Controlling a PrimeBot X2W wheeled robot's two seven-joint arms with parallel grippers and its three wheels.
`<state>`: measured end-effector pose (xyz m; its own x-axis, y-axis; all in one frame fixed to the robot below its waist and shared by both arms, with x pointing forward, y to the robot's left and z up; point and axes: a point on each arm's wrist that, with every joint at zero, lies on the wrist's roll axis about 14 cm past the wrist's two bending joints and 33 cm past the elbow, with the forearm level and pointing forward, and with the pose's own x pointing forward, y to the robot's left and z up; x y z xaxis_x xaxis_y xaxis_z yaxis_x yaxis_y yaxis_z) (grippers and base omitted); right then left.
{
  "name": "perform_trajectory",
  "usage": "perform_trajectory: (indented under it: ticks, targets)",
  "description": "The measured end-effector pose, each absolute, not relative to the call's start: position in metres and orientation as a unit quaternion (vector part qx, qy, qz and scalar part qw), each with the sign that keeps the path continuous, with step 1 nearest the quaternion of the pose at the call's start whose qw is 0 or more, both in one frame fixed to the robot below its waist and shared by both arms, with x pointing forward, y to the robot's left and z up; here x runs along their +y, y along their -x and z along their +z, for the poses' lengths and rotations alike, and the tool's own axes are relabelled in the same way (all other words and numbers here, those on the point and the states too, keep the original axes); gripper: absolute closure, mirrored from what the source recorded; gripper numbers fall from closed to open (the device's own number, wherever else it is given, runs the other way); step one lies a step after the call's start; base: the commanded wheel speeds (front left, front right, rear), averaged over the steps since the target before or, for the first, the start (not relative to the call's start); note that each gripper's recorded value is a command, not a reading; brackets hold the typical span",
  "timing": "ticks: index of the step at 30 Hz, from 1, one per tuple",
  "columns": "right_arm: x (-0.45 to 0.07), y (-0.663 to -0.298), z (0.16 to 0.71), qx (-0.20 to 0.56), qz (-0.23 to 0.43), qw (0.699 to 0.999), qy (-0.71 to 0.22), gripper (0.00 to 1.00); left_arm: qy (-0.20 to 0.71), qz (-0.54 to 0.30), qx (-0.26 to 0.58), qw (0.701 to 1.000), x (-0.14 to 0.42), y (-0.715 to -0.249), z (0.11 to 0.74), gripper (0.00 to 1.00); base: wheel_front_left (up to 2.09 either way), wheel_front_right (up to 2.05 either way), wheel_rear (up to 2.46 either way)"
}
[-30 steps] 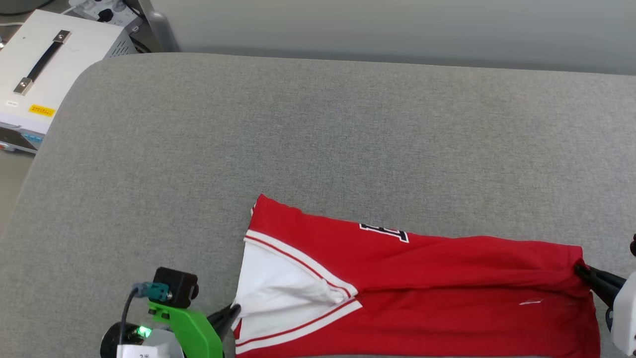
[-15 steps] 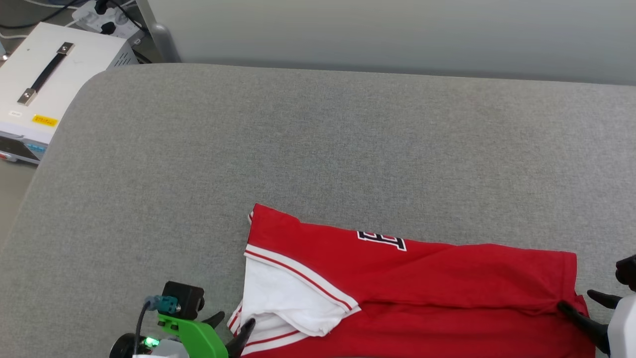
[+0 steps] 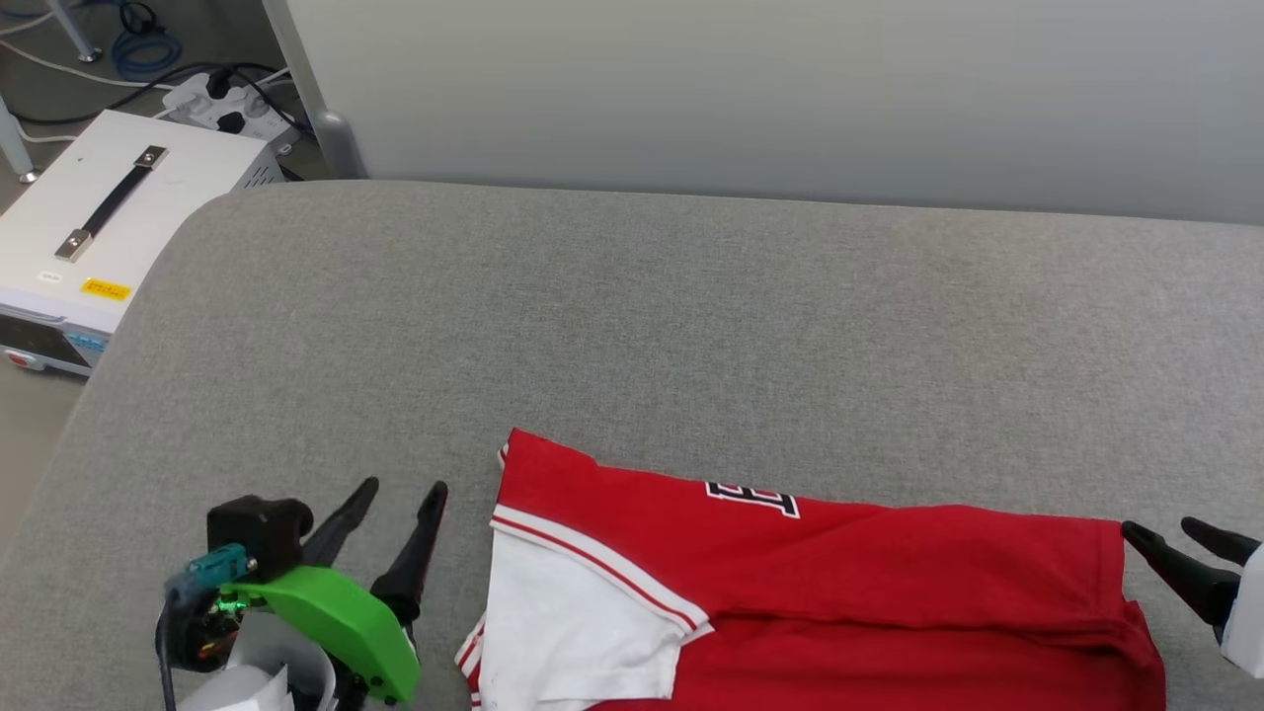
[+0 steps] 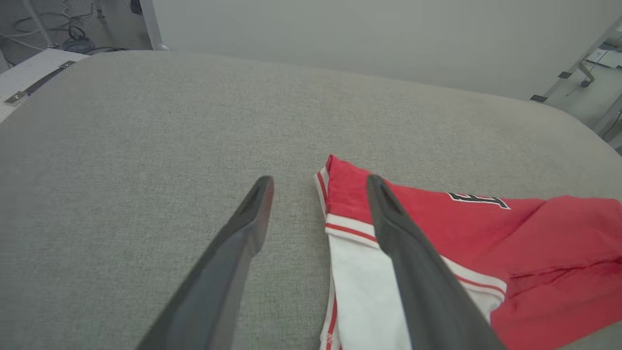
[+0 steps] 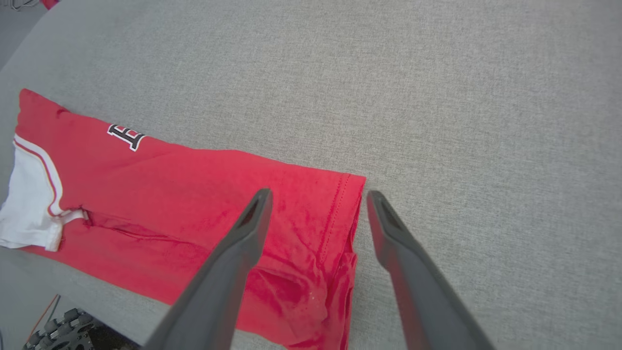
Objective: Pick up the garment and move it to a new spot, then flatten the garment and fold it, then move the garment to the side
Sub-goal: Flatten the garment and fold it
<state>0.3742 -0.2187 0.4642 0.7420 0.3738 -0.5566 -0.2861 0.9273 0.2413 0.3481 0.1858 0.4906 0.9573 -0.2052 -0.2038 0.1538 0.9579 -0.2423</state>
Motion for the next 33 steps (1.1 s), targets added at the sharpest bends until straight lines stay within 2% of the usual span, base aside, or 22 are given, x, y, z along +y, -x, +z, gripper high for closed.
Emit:
perform_trajectory:
  ticks: [6,13,21,33]
  targets:
    - [-0.232,-0.367,0.434,0.358,0.125,0.923,-0.072,0.00,0.114,-0.046,0.047,0.991,0.207,-0.360,0.507,0.00,0.00,0.00,0.00]
    - [-0.222,-0.361,0.405,0.398,0.088,0.906,-0.118,0.00,0.111,-0.009,0.037,0.993,0.229,-0.363,0.501,0.00,0.00,0.00,0.00]
    - [-0.225,-0.351,0.376,0.449,0.054,0.884,-0.117,0.00,0.113,0.007,0.025,0.993,0.240,-0.365,0.499,0.00,0.00,0.00,0.00]
    - [-0.188,-0.343,0.363,0.482,0.089,0.859,-0.149,0.00,0.114,0.010,0.032,0.993,0.242,-0.363,0.487,0.00,0.00,0.00,0.00]
